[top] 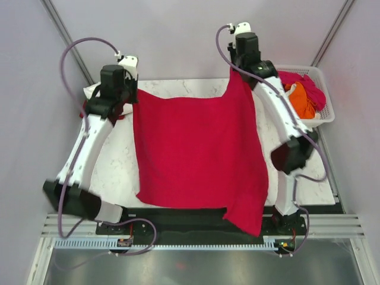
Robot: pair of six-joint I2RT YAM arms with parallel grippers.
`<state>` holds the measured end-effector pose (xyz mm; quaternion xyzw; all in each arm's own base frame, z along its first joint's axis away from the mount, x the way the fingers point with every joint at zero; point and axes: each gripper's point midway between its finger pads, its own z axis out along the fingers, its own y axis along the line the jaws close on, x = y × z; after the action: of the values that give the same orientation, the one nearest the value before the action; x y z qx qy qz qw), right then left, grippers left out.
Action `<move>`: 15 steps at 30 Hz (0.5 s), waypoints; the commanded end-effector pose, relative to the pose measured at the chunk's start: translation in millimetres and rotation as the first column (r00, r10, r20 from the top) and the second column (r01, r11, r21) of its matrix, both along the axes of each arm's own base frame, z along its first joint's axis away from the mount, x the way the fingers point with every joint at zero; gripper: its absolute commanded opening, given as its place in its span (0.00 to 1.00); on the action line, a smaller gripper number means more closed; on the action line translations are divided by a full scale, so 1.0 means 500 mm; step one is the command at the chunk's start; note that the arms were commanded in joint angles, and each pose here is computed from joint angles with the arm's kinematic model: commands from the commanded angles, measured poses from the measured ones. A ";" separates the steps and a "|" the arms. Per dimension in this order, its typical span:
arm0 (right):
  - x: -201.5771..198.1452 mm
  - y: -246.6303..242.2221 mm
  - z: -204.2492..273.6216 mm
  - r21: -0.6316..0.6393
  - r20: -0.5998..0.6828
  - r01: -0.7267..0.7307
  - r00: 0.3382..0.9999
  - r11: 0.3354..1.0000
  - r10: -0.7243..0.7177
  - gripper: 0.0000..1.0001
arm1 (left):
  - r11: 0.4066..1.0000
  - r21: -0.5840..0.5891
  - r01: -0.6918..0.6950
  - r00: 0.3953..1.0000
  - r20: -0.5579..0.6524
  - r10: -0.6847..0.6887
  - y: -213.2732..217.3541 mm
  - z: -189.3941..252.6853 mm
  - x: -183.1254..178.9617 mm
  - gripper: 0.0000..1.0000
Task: Fold and stack the t-shirts
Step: Flatten the tshirt out
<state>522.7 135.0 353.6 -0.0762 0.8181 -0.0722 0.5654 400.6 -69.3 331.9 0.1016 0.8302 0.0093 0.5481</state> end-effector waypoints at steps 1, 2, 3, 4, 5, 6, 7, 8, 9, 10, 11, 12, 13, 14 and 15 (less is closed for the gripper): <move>0.186 0.041 -0.159 0.097 -0.071 -0.041 0.996 0.994 0.048 0.97 | 0.969 0.032 -0.246 0.950 -0.188 0.247 0.127 -0.166 0.174 0.66; 0.211 0.030 -0.097 0.123 0.023 -0.035 0.999 0.992 0.032 0.98 | 0.965 0.043 -0.259 0.931 -0.255 0.261 0.140 -0.195 0.192 0.79; 0.234 0.029 -0.116 0.156 0.034 -0.015 0.999 0.988 0.010 0.98 | 0.948 0.010 -0.317 0.904 -0.299 0.305 0.148 -0.210 0.208 0.79; 0.240 0.028 -0.100 0.180 0.065 -0.022 0.998 0.983 0.010 0.98 | 0.939 0.024 -0.342 0.877 -0.352 0.328 0.158 -0.228 0.225 0.78; 0.242 0.021 -0.182 0.174 -0.010 -0.005 1.000 0.985 0.007 0.98 | 0.936 0.021 -0.350 0.877 -0.345 0.336 0.160 -0.215 0.229 0.77; 0.251 0.025 -0.146 0.212 0.067 -0.018 0.998 0.977 0.003 0.98 | 0.934 0.000 -0.358 0.881 -0.331 0.338 0.156 -0.197 0.228 0.77; 0.234 0.019 -0.104 0.238 0.100 -0.027 0.995 0.971 0.003 0.98 | 0.933 -0.023 -0.359 0.889 -0.313 0.335 0.152 -0.179 0.224 0.80; 0.229 0.019 -0.112 0.235 0.088 -0.024 0.996 0.972 0.003 0.98 | 0.930 -0.042 -0.366 0.900 -0.270 0.342 0.156 -0.137 0.212 0.84; 0.223 0.014 -0.109 0.231 0.078 -0.016 0.997 0.973 -0.002 0.98 | 0.927 -0.054 -0.370 0.904 -0.253 0.346 0.155 -0.119 0.208 0.85; 0.218 0.011 -0.105 0.233 0.073 -0.004 0.997 0.973 -0.013 0.98 | 0.930 -0.067 -0.363 0.909 -0.243 0.337 0.152 -0.105 0.203 0.86; 0.212 0.009 -0.100 0.231 0.067 -0.002 0.998 0.973 -0.014 0.98 | 0.936 -0.100 -0.338 0.925 -0.220 0.310 0.141 -0.073 0.188 0.84; 0.203 0.005 -0.110 0.230 0.041 0.009 0.999 0.973 -0.019 0.98 | 0.934 -0.131 -0.331 0.929 -0.220 0.299 0.131 -0.065 0.181 0.83; 0.190 0.002 -0.092 0.249 0.047 0.012 0.999 0.968 -0.025 0.98 | 0.940 -0.149 -0.307 0.934 -0.238 0.267 0.113 -0.073 0.166 0.81; 0.177 0.003 -0.127 0.248 0.001 0.021 1.000 0.969 -0.022 0.98 | 0.945 -0.175 -0.276 0.942 -0.244 0.230 0.093 -0.074 0.158 0.81; 0.168 0.002 -0.132 0.261 -0.009 0.025 1.000 0.965 -0.023 0.98 | 0.940 -0.212 -0.267 0.947 -0.237 0.215 0.077 -0.059 0.140 0.80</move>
<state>625.1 130.4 175.0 -0.0227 0.8769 -0.0195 0.4797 494.4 -2.5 234.4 -0.0533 0.9171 0.0361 0.3935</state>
